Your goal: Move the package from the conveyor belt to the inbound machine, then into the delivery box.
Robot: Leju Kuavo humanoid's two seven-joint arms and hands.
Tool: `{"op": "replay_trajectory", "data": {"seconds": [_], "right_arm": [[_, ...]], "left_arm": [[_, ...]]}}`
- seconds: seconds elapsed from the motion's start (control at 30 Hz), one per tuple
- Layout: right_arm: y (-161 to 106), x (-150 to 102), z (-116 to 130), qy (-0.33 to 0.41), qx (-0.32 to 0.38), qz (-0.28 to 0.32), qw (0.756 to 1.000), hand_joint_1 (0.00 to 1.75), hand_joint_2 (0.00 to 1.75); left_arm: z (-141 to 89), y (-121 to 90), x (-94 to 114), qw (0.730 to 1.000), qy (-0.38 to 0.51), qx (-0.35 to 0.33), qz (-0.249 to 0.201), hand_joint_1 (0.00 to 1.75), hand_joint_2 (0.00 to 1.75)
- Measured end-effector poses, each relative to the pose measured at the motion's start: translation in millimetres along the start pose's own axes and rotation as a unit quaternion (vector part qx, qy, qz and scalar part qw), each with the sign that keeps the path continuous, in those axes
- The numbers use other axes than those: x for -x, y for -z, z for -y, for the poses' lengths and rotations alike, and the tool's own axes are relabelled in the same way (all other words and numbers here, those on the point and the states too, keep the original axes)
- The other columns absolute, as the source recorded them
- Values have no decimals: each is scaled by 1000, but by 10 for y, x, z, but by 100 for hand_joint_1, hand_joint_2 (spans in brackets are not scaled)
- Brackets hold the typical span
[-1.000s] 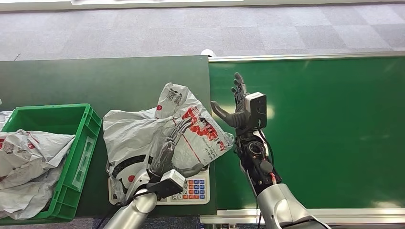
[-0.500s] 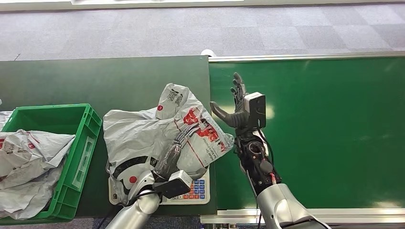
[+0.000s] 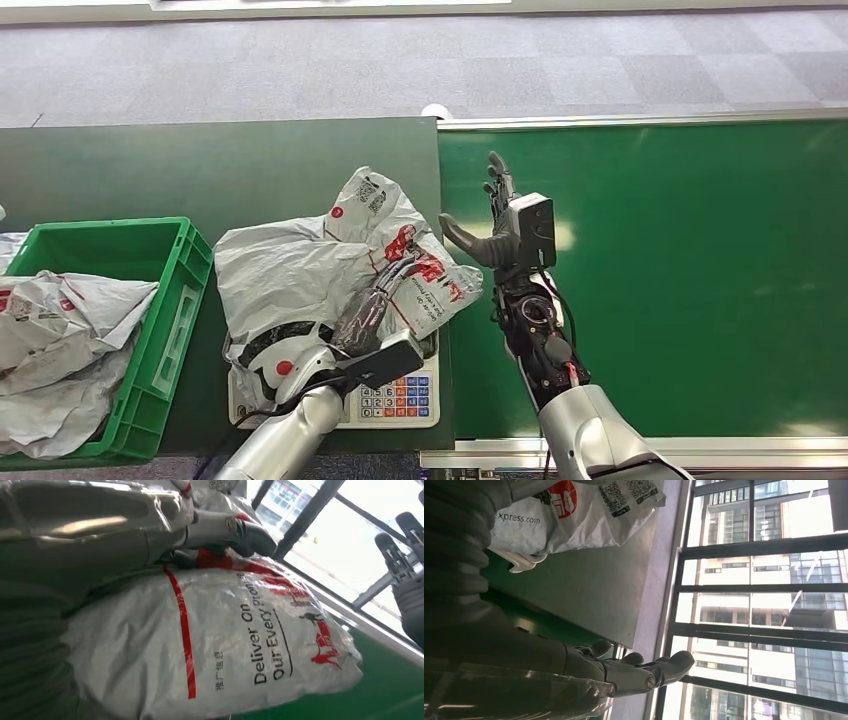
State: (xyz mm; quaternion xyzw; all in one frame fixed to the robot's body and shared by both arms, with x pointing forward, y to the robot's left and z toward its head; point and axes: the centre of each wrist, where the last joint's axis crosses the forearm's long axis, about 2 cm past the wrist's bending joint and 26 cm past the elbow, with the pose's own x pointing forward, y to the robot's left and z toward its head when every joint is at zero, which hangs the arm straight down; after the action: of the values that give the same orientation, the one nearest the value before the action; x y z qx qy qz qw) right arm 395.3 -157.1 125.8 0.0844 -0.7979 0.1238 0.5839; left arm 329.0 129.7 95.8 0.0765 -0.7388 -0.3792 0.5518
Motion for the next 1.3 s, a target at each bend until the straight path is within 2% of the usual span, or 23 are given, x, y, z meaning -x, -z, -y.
{"op": "replay_trajectory", "data": {"seconds": [0.03,0.07,0.1,0.17,0.2,0.23,0.47,1.3], "right_arm": [[0,1,3,-2,-1,0,1000,0,175],[-1,1,5,-4,-1,0,1000,0,175],[-1,2,9,-5,-2,0,1000,0,175],[-1,0,15,-8,-3,-1,1000,0,175],[1,-3,18,-10,-4,-1,1000,0,175],[4,-6,20,-11,-5,-1,1000,0,175],[9,-18,23,-15,-7,-1,1000,0,175],[-5,-34,13,-16,-8,-1,1000,0,175]], "left_arm": [[0,26,5,1000,3,6,-5,1,175],[0,50,10,1000,5,11,-9,14,175],[0,71,14,1000,6,17,-12,49,175],[2,101,21,999,5,29,-14,130,175],[5,112,21,999,3,36,-14,158,175],[7,122,22,999,2,42,-13,164,175],[6,173,0,999,-5,52,-10,174,175],[-1,206,-41,998,-13,59,2,175,175]]}}
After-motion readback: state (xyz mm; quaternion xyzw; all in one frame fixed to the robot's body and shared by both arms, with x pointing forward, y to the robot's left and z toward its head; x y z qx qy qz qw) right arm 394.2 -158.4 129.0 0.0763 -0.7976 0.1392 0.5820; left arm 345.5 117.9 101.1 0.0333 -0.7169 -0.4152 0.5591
